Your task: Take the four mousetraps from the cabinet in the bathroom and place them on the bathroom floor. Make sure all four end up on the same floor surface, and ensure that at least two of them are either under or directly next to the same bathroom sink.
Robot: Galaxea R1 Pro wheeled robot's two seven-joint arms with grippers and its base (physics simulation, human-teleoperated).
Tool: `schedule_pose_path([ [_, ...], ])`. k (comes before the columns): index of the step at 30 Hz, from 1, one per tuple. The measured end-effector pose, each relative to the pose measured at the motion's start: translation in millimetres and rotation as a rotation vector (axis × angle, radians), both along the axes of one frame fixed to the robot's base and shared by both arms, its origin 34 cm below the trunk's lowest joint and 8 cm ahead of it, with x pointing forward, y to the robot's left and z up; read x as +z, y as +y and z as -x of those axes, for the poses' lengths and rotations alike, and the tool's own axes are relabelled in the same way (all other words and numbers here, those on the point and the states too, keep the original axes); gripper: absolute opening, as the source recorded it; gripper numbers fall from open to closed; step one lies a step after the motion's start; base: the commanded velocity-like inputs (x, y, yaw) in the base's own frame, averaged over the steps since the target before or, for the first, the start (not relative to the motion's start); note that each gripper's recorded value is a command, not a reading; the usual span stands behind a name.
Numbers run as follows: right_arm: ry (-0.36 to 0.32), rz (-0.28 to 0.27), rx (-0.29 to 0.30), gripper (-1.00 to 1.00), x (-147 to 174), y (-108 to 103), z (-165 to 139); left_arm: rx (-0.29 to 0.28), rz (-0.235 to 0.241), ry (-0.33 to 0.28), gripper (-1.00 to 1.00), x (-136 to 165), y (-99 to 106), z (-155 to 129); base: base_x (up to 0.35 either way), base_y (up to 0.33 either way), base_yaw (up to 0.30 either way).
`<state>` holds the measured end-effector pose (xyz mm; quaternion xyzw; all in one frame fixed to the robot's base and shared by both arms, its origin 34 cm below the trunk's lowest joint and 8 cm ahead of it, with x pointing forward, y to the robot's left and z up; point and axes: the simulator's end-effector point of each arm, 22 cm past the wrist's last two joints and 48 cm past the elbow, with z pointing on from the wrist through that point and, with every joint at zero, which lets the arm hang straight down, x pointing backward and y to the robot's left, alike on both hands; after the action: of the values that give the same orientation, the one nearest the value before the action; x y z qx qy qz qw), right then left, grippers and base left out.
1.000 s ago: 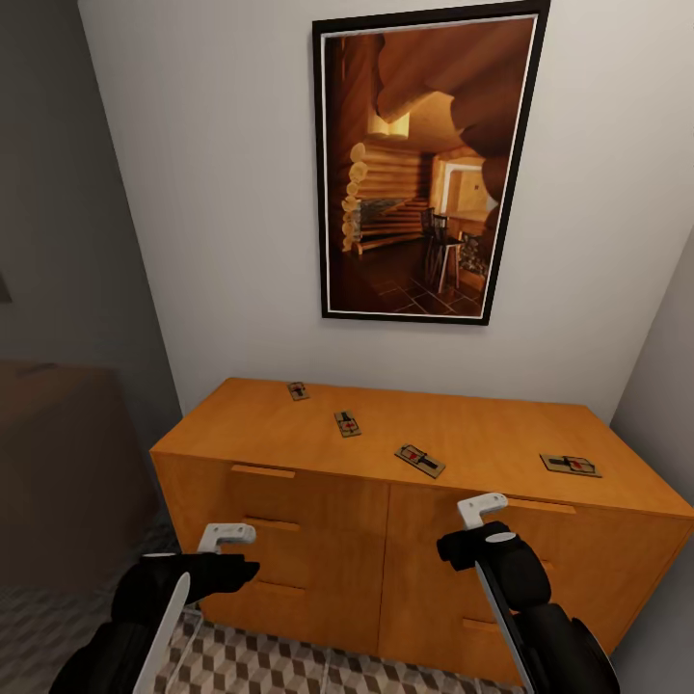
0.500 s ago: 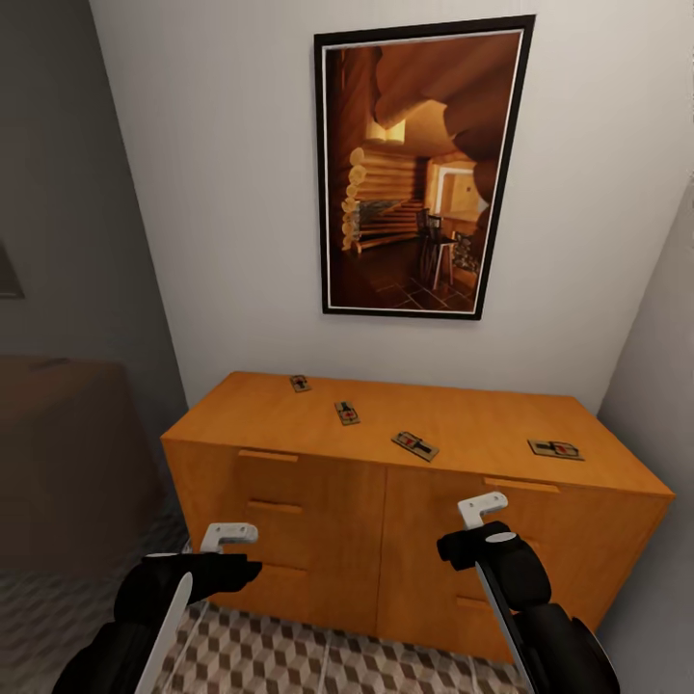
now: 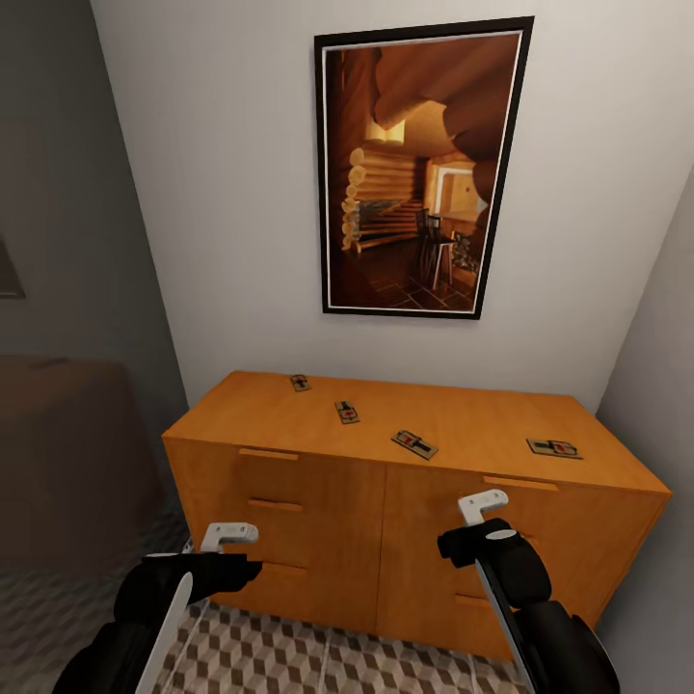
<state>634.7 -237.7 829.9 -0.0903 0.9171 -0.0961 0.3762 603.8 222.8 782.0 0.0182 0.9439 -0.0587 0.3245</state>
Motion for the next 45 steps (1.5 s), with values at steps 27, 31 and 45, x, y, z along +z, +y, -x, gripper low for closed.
schedule_pose_path([
  [27, -0.189, 0.005, -0.009, 1.00, 96.1, -3.5, -65.0, 0.000, 0.002, -0.213, 1.00, 103.8, -2.1, -83.3, 0.000, 0.000, 0.000],
  [31, -0.211, -0.001, -0.025, 1.00, 108.1, -9.5, -71.5, -0.003, 0.012, -0.249, 1.00, 124.0, -7.2, -95.3, 0.000, 0.000, 0.000],
  [45, -0.279, -0.010, -0.049, 1.00, 146.2, -19.7, -89.9, -0.024, 0.061, -0.380, 1.00, 200.9, -33.3, -131.7, 0.000, 0.000, 0.000],
])
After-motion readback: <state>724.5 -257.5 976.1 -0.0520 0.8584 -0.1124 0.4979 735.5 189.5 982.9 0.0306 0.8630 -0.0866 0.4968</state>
